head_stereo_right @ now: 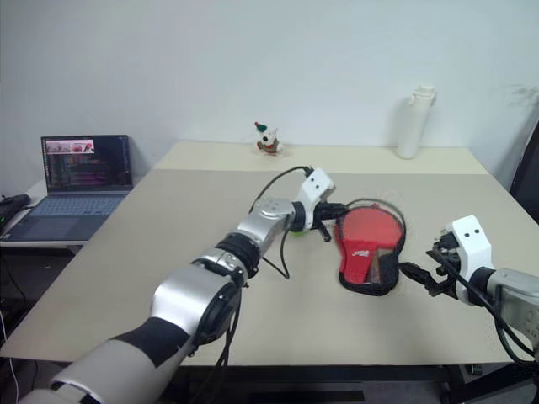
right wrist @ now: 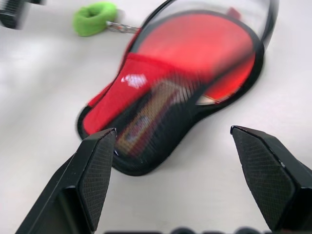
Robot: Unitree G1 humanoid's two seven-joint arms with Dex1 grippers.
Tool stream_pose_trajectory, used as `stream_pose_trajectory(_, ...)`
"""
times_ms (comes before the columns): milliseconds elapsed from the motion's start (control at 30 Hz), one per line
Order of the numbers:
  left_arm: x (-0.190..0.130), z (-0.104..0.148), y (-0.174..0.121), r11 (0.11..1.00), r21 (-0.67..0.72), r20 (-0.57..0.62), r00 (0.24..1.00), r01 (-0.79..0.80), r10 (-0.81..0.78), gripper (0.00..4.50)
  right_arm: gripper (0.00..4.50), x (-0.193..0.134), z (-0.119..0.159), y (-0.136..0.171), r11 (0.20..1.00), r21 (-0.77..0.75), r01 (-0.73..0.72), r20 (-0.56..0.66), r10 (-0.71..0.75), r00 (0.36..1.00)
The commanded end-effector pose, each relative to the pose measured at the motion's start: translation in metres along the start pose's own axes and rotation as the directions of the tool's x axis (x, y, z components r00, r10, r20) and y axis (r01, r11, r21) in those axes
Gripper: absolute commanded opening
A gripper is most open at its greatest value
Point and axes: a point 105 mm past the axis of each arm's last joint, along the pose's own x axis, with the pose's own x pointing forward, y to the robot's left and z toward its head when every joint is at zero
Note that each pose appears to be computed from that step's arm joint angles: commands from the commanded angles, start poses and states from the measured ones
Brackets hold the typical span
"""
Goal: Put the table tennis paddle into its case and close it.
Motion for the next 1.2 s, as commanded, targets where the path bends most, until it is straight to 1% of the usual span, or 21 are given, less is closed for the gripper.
stream_pose_trajectory(33, -0.011, 0.012, 0.008, 1.0, 0.017, 0.069, 0.997, 0.024, -0.025, 0.05, 4.12, 0.007, 0.012, -0.003, 1.0, -0.01, 0.012, 0.051, -0.012, 0.999)
stream_pose_trajectory(133, -0.033, 0.005, 0.015, 0.997, -0.005, 0.111, 0.991, 0.081, -0.08, 0.05, 4.12, 0.027, 0.016, -0.006, 1.0, 0.019, 0.002, 0.082, -0.003, 0.997)
stream_pose_trajectory(200, -0.047, -0.004, 0.02, 0.995, -0.01, 0.118, 0.988, 0.098, -0.096, 0.0, 4.46, 0.038, 0.02, -0.018, 0.997, 0.065, 0.044, 0.107, -0.051, 0.993)
stream_pose_trajectory(233, -0.055, -0.009, 0.022, 0.994, -0.014, 0.121, 0.987, 0.105, -0.102, 0.0, 4.48, 0.043, 0.021, -0.024, 0.995, 0.083, 0.06, 0.111, -0.069, 0.991)
stream_pose_trajectory(300, -0.067, -0.018, 0.024, 0.994, -0.015, 0.122, 0.986, 0.112, -0.11, 0.0, 4.48, 0.052, 0.018, -0.032, 0.992, 0.094, 0.085, 0.093, -0.093, 0.991)
stream_pose_trajectory(433, -0.09, -0.029, 0.024, 0.994, -0.011, 0.131, 0.986, 0.109, -0.107, 0.0, 4.48, 0.068, 0.005, -0.038, 0.988, 0.138, 0.072, 0.041, -0.079, 0.996)
stream_pose_trajectory(600, -0.113, -0.029, 0.021, 0.998, -0.031, 0.146, 0.988, 0.061, -0.056, 0.0, 4.48, 0.086, -0.009, -0.046, 0.977, 0.2, 0.077, 0.002, -0.079, 0.997)
stream_pose_trajectory(700, -0.122, -0.028, 0.018, 0.999, -0.039, 0.148, 0.989, 0.038, -0.032, 0.0, 4.48, 0.097, -0.02, -0.041, 0.976, 0.214, 0.05, -0.037, -0.043, 0.998)
stream_pose_trajectory(867, -0.127, -0.03, 0.016, 0.999, -0.04, 0.133, 0.991, 0.007, -0.001, 0.0, 4.48, 0.108, -0.04, -0.038, 0.974, 0.225, 0.027, -0.09, -0.007, 0.996)
stream_pose_trajectory(1000, -0.129, -0.028, 0.016, 0.999, -0.039, 0.137, 0.991, 0.005, 0.001, 0.0, 4.48, 0.114, -0.044, -0.03, 0.977, 0.213, -0.01, -0.103, 0.033, 0.994)
stream_pose_trajectory(1200, -0.133, -0.03, 0.018, 0.999, -0.038, 0.125, 0.992, -0.008, 0.012, 0.0, 4.48, 0.129, -0.044, -0.007, 0.979, 0.186, -0.079, -0.12, 0.103, 0.987)
